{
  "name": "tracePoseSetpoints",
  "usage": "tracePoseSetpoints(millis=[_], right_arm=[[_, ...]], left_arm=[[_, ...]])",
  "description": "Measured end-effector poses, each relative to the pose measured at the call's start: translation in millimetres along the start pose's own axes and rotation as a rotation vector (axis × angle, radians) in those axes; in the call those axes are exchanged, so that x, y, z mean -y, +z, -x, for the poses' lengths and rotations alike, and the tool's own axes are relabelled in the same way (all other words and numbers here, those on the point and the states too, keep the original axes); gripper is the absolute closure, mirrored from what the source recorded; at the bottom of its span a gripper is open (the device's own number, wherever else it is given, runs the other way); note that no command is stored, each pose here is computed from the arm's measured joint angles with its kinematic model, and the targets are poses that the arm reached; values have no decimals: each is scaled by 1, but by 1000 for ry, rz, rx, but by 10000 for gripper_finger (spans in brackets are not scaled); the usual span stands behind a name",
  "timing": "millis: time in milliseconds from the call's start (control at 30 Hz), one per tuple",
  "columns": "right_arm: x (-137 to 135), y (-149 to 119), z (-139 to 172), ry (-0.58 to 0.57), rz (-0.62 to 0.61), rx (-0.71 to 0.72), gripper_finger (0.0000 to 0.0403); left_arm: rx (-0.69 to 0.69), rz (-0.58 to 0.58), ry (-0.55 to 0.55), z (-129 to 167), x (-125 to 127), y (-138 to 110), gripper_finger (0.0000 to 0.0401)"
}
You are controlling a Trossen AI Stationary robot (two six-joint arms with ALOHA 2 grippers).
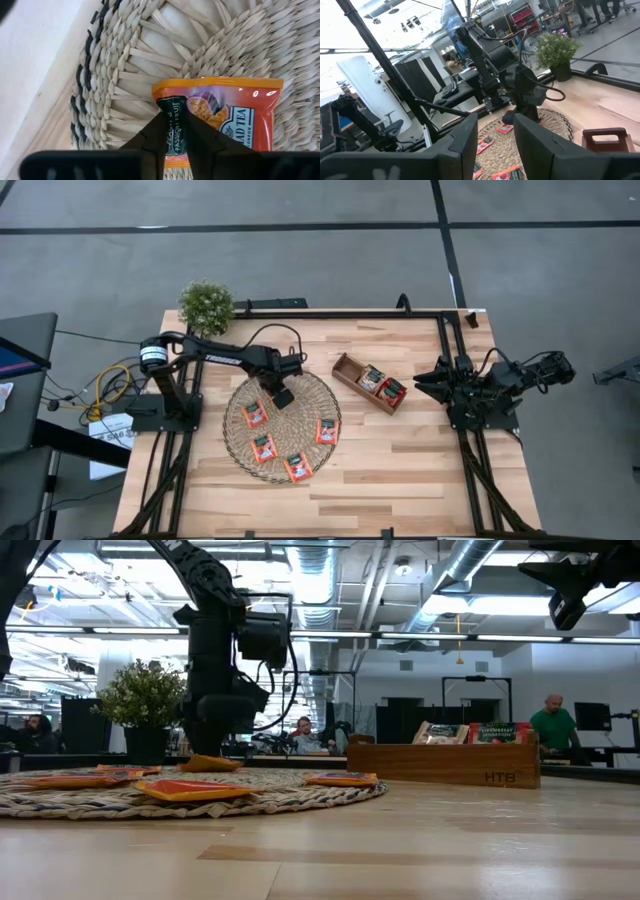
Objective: Pick & Place Tea
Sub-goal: Put the orange tea bag into the left section of the wooden organizer
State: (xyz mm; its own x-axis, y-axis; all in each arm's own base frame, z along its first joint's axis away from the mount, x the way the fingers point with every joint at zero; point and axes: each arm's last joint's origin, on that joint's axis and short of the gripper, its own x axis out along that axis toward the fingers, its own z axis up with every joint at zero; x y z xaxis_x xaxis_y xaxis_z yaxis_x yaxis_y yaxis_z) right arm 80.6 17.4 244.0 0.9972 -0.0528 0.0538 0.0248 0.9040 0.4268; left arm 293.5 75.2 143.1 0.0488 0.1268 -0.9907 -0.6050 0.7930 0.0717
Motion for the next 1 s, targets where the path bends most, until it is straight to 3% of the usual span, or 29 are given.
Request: tracePoseSetpoints(millis=[167, 533, 1000], right_arm=[[0, 0, 0, 0, 0, 0, 285], [0, 0, 0, 0, 0, 0, 285], [0, 0, 0, -1, 0, 1, 285]], left_arm=[[28, -41, 77, 14, 0, 10, 372], [154, -125, 130, 59, 6, 40, 400], [466, -316, 96, 130, 23, 79, 401]])
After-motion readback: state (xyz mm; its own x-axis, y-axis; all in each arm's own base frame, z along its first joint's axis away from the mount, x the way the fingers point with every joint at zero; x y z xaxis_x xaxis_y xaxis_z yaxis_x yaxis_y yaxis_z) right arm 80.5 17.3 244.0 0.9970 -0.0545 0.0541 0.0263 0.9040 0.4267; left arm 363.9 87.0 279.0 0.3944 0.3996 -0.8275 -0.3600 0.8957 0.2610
